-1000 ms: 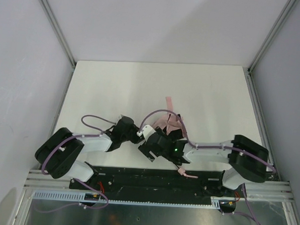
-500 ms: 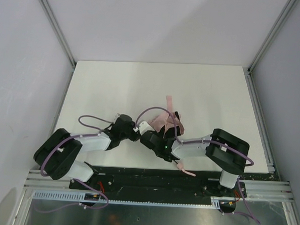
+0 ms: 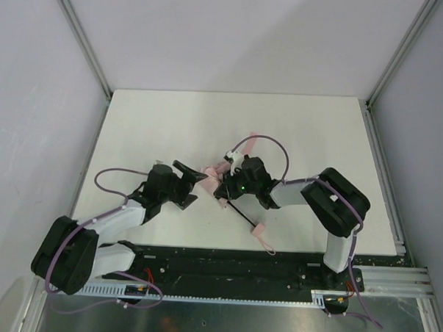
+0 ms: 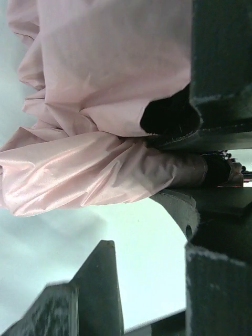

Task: Put away the umbrella

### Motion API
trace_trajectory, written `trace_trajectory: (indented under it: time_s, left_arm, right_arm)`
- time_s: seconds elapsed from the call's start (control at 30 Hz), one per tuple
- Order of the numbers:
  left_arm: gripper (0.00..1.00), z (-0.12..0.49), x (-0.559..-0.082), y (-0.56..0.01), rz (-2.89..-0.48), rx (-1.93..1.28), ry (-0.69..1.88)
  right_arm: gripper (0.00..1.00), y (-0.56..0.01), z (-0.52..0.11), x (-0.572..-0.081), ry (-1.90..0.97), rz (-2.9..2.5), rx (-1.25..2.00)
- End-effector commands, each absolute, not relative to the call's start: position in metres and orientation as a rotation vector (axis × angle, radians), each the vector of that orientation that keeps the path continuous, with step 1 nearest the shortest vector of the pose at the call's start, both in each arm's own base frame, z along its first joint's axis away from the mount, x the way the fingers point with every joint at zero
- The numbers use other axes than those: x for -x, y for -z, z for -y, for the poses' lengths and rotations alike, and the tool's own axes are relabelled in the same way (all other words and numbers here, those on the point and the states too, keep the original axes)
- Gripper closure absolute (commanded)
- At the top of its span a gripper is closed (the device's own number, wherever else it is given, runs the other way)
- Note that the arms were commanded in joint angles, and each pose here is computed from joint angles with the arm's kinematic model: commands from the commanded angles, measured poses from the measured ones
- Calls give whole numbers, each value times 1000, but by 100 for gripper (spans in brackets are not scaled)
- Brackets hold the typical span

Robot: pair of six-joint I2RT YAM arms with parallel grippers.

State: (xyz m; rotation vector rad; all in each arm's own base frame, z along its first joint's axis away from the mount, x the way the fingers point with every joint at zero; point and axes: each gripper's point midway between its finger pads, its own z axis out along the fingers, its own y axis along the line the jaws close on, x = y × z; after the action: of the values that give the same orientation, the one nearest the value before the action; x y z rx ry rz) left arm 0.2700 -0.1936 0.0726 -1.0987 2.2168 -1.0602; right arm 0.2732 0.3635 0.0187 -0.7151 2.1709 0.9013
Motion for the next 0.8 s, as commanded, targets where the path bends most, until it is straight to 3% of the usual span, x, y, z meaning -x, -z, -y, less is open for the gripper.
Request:
trace_trajectory:
  time_s: [0.0,0.3,0.77]
  left_arm:
    - [1,195,-264,-83,-2221,997,1113]
    - [1,224,-281,-68,-2296,1000,1175]
    - [4,234,-292,-32,-2280,1106,1030]
  right_arm:
    - [100,83,-301,-164,-1136,-2787,668]
    - [100,81,-293,-180,-1365,-2792,476]
    - [100,67,-299,-187,-1433,-2738,505]
